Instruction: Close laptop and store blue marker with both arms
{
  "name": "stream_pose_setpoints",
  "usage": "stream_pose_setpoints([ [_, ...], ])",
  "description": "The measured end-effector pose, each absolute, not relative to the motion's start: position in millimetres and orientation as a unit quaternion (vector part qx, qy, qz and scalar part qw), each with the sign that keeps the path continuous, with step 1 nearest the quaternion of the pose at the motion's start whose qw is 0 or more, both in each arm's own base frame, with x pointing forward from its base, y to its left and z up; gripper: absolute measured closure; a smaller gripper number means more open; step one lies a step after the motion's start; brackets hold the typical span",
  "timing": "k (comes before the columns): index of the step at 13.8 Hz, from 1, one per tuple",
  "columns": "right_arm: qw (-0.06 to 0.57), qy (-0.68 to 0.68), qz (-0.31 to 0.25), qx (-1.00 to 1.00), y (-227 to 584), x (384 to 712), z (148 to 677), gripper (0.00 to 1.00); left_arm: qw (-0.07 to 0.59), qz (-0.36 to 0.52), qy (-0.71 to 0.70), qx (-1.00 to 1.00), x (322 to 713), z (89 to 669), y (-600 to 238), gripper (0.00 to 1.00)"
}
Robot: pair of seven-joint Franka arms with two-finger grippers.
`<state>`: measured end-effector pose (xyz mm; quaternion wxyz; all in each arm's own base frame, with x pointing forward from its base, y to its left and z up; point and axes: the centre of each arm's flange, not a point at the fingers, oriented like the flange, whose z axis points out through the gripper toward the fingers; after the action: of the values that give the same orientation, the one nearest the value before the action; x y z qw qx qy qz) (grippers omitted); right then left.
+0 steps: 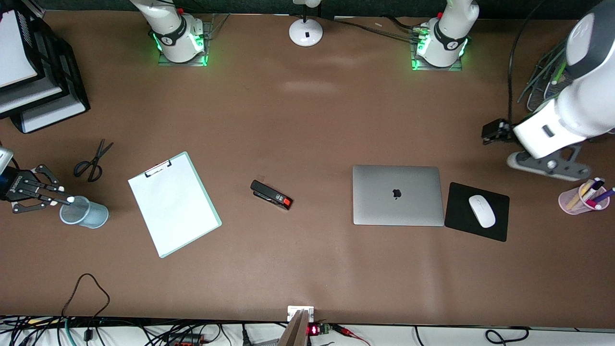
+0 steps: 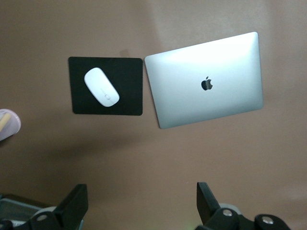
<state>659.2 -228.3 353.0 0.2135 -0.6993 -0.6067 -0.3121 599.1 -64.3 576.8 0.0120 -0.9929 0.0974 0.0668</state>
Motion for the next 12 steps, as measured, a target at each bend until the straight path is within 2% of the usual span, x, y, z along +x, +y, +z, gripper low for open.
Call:
stream_pose_setpoints([
  [5,0.224,-0.593,-0.335,-0.697,-250,659,335,0.82,0.01,0.02,0.062,-0.998,552,585,-38,0.0],
  [12,0.235,-0.588,-0.349,-0.691,-260,661,307,0.82,0.01,0.014,0.06,-0.998,547,582,-41,0.0],
])
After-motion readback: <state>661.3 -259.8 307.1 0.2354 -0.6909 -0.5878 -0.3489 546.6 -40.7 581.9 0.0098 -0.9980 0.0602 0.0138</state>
